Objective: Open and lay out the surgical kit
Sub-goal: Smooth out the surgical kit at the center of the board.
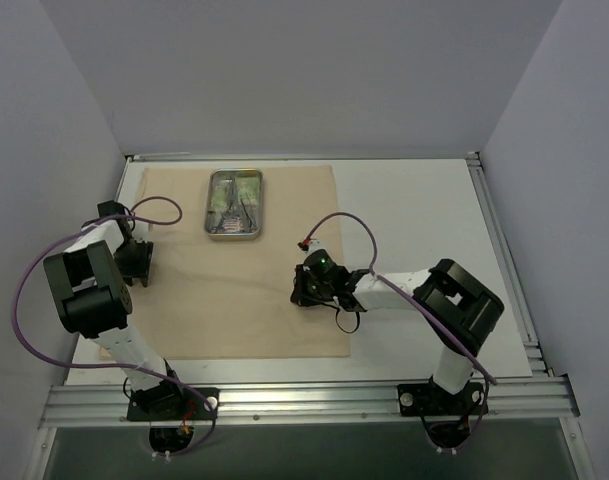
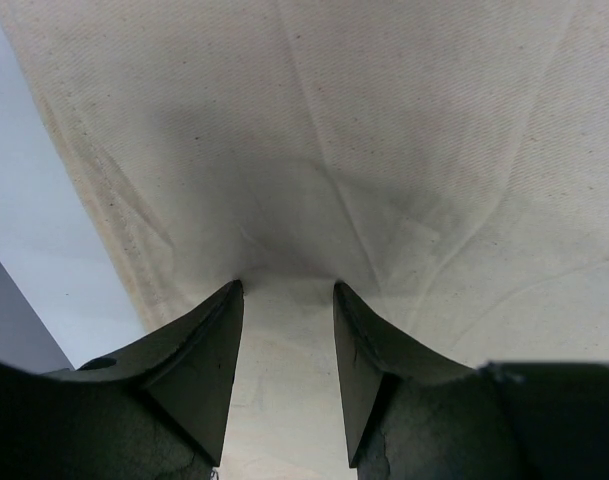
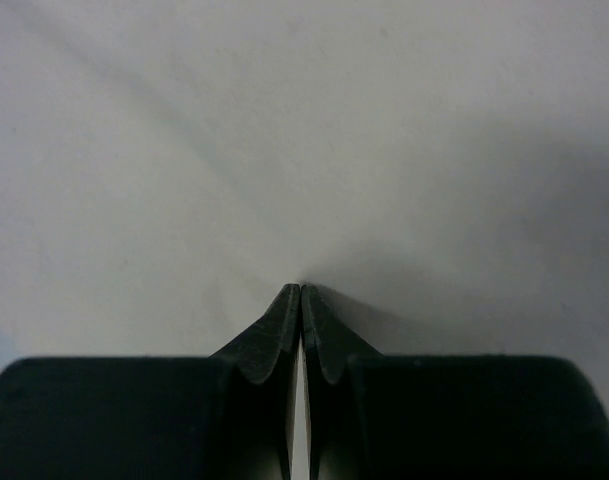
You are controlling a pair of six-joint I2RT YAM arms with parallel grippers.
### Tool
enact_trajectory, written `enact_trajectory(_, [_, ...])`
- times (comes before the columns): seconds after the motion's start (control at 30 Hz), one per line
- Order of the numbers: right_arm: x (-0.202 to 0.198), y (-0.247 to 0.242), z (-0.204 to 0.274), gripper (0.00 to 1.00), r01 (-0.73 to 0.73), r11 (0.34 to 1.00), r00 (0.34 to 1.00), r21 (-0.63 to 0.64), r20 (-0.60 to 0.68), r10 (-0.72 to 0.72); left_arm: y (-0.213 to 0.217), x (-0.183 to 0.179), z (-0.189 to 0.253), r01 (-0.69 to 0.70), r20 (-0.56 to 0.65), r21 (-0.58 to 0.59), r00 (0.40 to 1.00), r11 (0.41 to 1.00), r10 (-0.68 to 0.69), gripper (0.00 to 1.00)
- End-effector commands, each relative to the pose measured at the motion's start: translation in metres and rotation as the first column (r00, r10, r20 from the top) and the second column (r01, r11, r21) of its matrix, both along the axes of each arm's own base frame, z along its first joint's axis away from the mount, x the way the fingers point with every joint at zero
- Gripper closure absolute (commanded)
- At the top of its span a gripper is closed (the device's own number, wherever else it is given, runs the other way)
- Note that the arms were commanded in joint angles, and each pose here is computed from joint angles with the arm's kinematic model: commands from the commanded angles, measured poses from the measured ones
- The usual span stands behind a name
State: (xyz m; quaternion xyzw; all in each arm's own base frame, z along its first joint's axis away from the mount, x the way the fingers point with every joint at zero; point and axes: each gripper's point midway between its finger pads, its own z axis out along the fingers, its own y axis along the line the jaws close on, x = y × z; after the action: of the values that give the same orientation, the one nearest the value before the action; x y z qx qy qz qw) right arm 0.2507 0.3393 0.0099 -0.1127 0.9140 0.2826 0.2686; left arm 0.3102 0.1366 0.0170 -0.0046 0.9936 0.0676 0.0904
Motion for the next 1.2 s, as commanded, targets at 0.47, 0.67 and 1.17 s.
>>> enact_trajectory(0.47, [-0.054,-0.165,0.030,0.94,0.318,0.911,0.918,-0.262,-0.154,-0.365,-0.001,0.014,0.022,0.049,0.097,-0.020,0.994,0.999,-0.047,0.49])
enact_trajectory(0.67, [0.011,-0.170,0.043,0.84,0.330,0.910,0.931,-0.253,-0.076,-0.358,0.001,0.009,0.041,0.024,0.145,-0.030,0.989,0.999,-0.020,0.49])
enact_trajectory(1.17, [0.088,-0.162,0.020,0.71,0.353,0.903,0.931,-0.244,-0.007,-0.365,0.000,0.013,0.039,0.019,0.169,-0.057,0.986,0.998,-0.009,0.49])
